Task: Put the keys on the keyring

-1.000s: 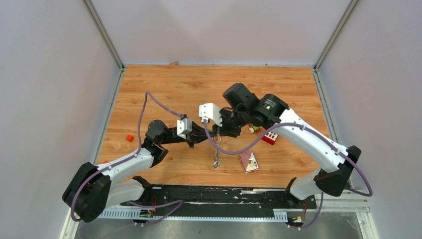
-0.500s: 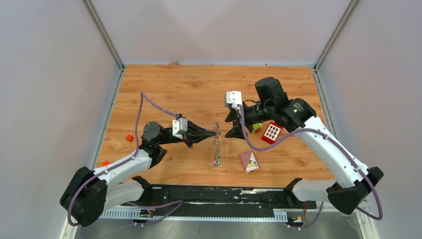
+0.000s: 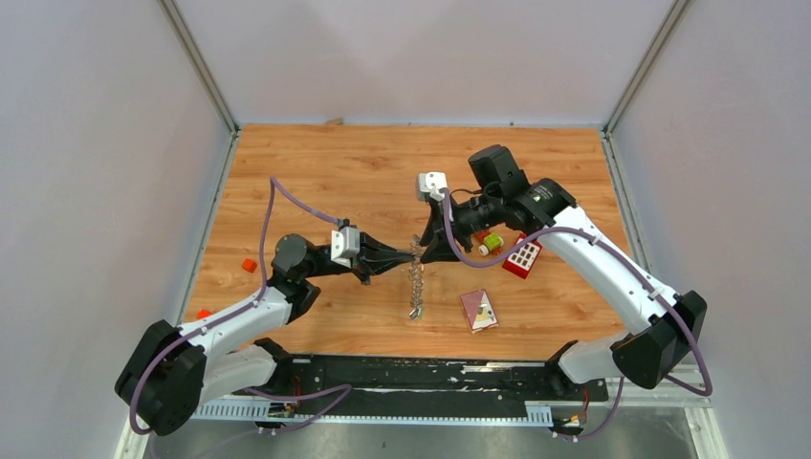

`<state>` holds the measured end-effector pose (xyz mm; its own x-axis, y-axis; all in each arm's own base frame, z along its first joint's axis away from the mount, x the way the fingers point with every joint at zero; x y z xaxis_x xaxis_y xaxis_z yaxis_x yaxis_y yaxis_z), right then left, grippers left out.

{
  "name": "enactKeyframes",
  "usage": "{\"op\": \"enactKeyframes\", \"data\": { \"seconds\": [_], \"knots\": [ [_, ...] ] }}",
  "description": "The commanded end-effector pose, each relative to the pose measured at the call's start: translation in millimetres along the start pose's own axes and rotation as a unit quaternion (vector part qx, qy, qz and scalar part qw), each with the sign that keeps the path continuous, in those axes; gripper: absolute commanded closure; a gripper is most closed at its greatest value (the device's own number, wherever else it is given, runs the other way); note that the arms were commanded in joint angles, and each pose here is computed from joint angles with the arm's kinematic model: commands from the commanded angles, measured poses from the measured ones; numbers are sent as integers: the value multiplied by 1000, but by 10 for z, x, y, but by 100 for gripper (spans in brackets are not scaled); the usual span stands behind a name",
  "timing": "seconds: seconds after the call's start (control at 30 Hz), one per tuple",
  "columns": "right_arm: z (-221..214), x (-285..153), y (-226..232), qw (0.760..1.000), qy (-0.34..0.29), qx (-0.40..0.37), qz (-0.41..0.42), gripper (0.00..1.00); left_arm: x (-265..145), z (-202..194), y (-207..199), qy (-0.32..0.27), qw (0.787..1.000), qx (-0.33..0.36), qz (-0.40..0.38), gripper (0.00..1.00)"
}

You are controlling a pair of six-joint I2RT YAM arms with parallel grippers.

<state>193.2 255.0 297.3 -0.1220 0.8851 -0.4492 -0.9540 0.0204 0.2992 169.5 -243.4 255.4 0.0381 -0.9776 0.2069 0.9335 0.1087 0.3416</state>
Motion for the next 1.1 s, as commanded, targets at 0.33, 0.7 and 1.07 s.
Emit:
{"op": "enactKeyframes", "data": {
  "seconds": [0.33,0.7,1.07],
  "knots": [
    [-18,8,65,999,-20,-2,43,81,-4,207,1,-33,998,46,0,100],
    [-58,16,75,999,-18,-2,46,96,-10,209,-7,-35,998,49,0,100],
    [-89,23,54,999,-15,1,41,99,-19,247,-39,-48,997,54,-7,100]
  ]
}}
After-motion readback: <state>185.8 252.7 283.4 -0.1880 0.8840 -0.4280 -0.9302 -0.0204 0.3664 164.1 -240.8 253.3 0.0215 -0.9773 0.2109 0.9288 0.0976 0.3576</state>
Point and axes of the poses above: each gripper's point midway between its finger pads, its own x axis out along the fingers, its own y axis along the line the jaws close on, z = x × y, the point moved 5 cm from there along -x, back along the fingers, and after that the axes turned 13 degrees about x, right-handed, at the moved point
